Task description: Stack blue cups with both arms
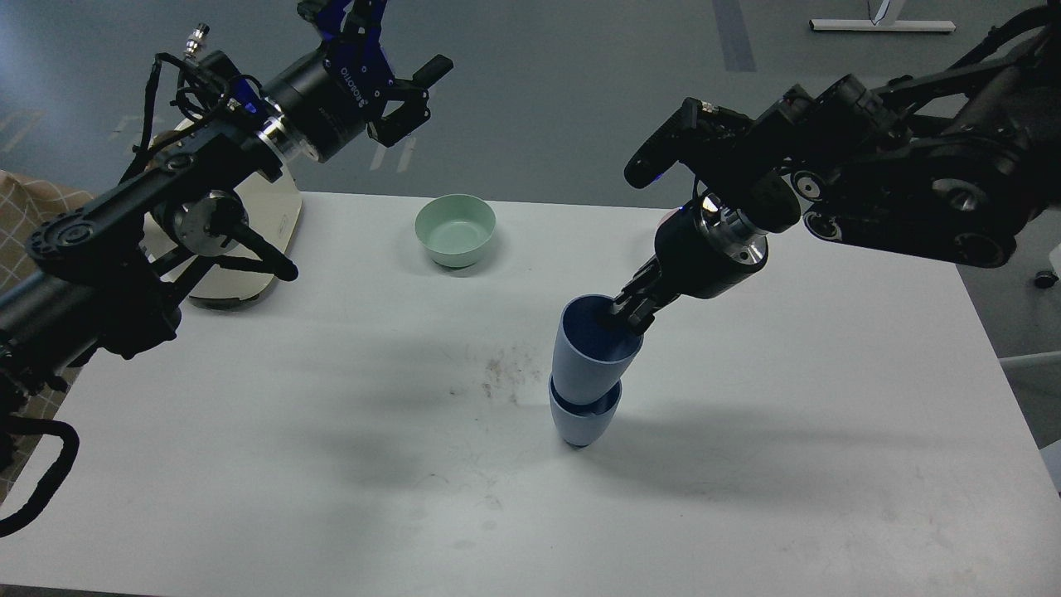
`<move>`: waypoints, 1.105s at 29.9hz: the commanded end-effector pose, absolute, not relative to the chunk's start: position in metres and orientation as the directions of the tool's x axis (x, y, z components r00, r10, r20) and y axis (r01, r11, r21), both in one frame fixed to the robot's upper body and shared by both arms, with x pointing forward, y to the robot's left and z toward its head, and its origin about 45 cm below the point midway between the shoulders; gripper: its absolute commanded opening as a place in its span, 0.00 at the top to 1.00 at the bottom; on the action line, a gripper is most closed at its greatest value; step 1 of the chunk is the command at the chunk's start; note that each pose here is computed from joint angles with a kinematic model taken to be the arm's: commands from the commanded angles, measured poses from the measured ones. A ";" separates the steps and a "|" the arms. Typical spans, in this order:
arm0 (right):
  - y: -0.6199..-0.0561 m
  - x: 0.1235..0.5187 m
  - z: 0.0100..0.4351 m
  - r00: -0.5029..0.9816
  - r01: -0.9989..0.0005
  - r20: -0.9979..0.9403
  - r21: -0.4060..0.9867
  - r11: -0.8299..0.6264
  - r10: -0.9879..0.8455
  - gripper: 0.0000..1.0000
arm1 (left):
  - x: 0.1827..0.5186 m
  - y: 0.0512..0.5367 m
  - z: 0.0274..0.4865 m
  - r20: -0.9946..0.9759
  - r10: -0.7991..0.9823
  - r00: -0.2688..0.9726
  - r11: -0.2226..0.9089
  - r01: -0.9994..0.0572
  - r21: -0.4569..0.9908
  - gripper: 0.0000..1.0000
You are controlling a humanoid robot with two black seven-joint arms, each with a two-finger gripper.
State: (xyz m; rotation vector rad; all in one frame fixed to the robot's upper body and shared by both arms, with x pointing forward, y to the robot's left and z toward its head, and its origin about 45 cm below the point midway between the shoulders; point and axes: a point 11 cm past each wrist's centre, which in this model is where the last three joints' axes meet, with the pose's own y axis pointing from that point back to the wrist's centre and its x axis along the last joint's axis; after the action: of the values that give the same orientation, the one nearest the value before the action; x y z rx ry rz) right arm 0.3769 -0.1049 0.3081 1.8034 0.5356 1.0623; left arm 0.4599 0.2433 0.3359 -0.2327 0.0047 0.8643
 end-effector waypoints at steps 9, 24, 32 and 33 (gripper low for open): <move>-0.105 0.377 0.308 0.528 -0.087 0.433 0.883 -0.461 0.730 0.32 | 0.460 0.243 0.336 -0.099 0.754 0.649 0.624 -0.755 -0.201 0.02; -0.125 0.427 0.370 0.601 -0.290 0.640 0.733 -0.616 0.479 0.00 | 0.461 0.247 0.335 -0.085 0.767 0.636 0.613 -0.766 -0.195 0.02; -0.207 0.471 0.418 0.575 -0.542 0.784 0.579 -0.609 0.233 0.00 | 0.466 0.272 0.333 -0.066 0.807 0.587 0.570 -0.803 -0.175 0.02; -0.218 0.480 0.423 0.548 -0.590 0.818 0.526 -0.613 0.175 0.00 | 0.469 0.276 0.329 -0.072 0.818 0.571 0.554 -0.815 -0.169 0.02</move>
State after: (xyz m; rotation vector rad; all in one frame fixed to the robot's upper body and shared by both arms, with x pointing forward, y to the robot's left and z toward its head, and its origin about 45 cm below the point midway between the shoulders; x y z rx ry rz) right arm 0.4629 -0.1857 0.4124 1.9453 -0.1616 1.1263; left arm 0.4643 0.2671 0.3349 -0.1982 -0.0233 0.9289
